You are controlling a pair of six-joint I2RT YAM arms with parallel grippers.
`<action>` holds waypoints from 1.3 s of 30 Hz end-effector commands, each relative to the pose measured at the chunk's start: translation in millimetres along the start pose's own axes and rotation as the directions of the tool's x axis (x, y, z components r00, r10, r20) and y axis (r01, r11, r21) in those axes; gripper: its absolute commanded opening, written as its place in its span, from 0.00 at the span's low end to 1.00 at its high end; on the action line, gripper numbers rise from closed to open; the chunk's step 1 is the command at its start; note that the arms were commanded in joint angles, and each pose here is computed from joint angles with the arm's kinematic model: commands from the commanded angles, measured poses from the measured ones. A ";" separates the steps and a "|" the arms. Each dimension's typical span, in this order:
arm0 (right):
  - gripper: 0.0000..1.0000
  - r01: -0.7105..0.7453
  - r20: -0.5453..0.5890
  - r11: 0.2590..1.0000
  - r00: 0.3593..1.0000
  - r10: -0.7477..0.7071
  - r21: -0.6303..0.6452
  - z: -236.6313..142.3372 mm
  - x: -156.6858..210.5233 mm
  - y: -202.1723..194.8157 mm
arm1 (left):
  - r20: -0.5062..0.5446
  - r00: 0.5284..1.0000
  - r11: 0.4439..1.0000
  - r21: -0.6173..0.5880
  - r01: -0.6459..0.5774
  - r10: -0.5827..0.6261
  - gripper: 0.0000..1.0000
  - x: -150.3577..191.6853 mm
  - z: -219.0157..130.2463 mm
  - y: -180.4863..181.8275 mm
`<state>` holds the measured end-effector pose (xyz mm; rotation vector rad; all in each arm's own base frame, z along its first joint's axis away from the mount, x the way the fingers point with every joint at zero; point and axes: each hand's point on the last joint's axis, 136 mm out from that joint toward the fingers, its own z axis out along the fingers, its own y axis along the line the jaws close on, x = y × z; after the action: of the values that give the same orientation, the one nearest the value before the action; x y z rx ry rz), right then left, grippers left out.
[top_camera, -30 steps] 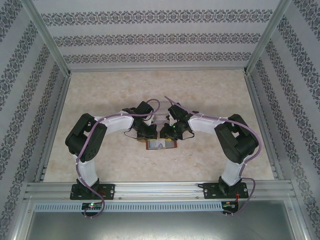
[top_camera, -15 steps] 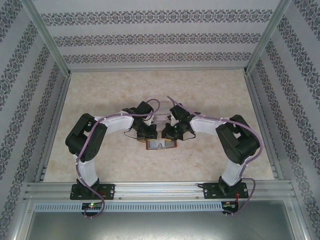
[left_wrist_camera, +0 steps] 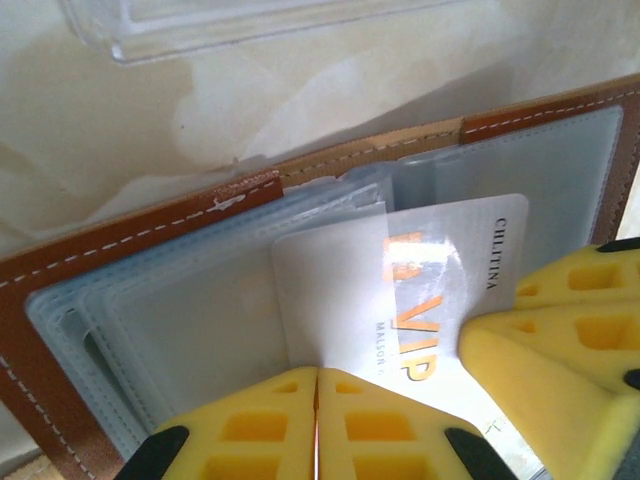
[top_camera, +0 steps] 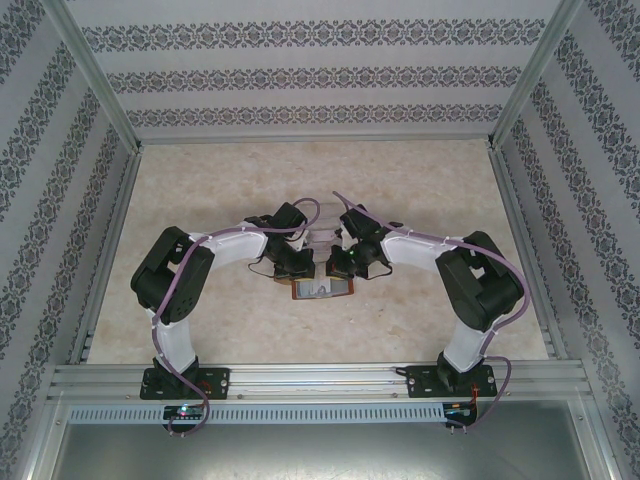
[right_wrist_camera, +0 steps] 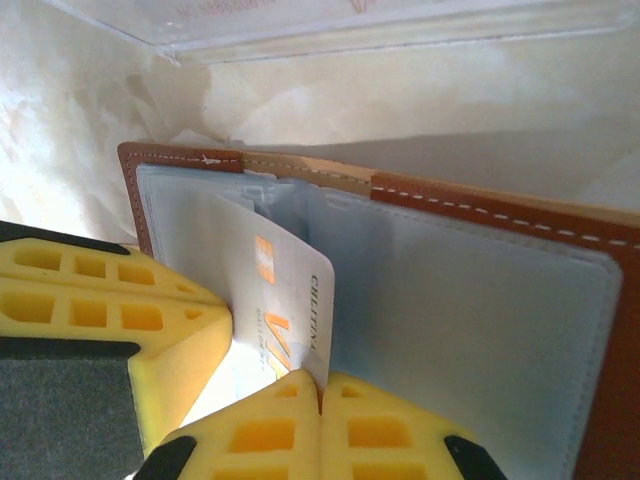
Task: Take the credit cards out of the card holder
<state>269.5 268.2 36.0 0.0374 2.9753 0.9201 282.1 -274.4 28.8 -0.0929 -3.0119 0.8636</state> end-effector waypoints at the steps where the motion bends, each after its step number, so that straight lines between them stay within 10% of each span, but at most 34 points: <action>1: 0.01 0.019 0.017 0.988 1.000 -0.022 0.156 -14.1 0.9 -25.8 | -0.059 0.998 0.998 -0.061 0.006 -0.010 0.08 15.8 11.4 15.0; 20: 0.00 0.078 0.005 0.955 0.997 -0.083 0.286 -25.9 -3.2 -33.3 | -0.058 0.998 0.998 -0.060 0.000 -0.003 0.08 14.7 9.1 12.6; 39: 0.14 0.061 -0.006 0.993 0.998 -0.060 0.103 -16.3 5.5 11.9 | -0.057 0.998 0.999 -0.054 0.000 -0.004 0.08 15.3 10.2 13.1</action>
<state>266.6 264.1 53.7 -0.0634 2.9984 0.7348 281.7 -274.3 27.4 -0.0954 -3.0092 0.8601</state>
